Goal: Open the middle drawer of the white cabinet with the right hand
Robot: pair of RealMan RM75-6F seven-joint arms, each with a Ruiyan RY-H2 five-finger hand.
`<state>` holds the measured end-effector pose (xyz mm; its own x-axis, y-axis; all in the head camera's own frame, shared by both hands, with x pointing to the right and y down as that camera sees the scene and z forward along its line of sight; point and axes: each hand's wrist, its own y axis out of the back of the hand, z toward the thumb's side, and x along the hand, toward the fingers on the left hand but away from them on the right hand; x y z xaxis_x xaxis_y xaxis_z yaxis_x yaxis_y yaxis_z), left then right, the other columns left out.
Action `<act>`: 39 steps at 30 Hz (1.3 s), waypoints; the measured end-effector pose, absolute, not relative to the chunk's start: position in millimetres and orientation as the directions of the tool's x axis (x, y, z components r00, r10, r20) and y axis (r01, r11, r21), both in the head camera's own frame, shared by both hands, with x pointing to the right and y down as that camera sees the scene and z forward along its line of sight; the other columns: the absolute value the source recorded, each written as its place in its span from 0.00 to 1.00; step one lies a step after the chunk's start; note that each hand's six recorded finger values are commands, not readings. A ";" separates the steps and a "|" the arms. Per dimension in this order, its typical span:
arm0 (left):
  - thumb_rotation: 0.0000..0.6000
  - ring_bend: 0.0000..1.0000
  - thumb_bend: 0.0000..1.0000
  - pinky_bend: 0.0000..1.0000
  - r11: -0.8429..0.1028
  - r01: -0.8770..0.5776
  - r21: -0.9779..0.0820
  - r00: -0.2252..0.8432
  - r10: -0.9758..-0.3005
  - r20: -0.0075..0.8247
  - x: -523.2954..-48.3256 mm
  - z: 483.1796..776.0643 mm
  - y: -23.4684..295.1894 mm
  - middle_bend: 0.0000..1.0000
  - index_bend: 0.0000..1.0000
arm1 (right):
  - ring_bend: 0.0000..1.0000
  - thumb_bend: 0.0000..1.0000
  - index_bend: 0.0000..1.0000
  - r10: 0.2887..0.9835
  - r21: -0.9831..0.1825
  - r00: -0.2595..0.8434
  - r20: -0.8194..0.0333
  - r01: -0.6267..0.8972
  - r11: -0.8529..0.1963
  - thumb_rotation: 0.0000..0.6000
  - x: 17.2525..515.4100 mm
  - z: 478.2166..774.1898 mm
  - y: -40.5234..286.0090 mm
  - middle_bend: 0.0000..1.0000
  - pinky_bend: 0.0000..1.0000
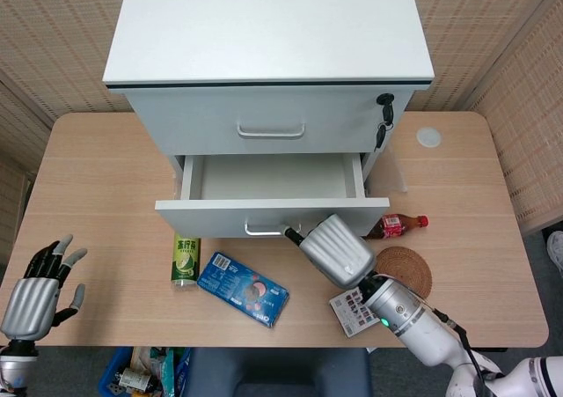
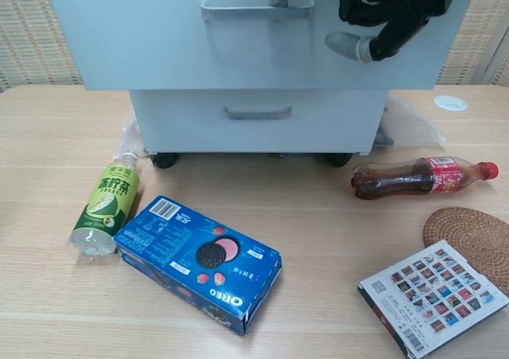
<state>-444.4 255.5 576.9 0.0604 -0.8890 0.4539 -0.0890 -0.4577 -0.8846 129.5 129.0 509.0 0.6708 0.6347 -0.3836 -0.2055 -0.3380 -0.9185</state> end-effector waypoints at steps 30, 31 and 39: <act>1.00 0.05 0.47 0.09 -0.461 -0.093 -0.883 0.070 -0.887 0.456 -443.4 579.3 255.5 0.04 0.18 | 0.96 0.45 0.24 0.601 -0.935 0.723 -0.341 -0.194 -0.297 1.00 127.2 488.6 160.7 0.93 0.89; 1.00 0.05 0.47 0.09 -0.461 -0.093 -0.882 0.070 -0.887 0.456 -443.4 579.3 255.6 0.04 0.18 | 0.96 0.45 0.24 0.599 -0.936 0.726 -0.337 -0.191 -0.294 1.00 127.4 487.7 161.9 0.94 0.89; 1.00 0.05 0.47 0.09 -0.457 -0.095 -0.884 0.068 -0.889 0.452 -443.9 577.7 255.5 0.04 0.18 | 0.96 0.45 0.24 0.605 -0.954 0.743 -0.285 -0.156 -0.258 1.00 132.3 476.7 167.2 0.93 0.89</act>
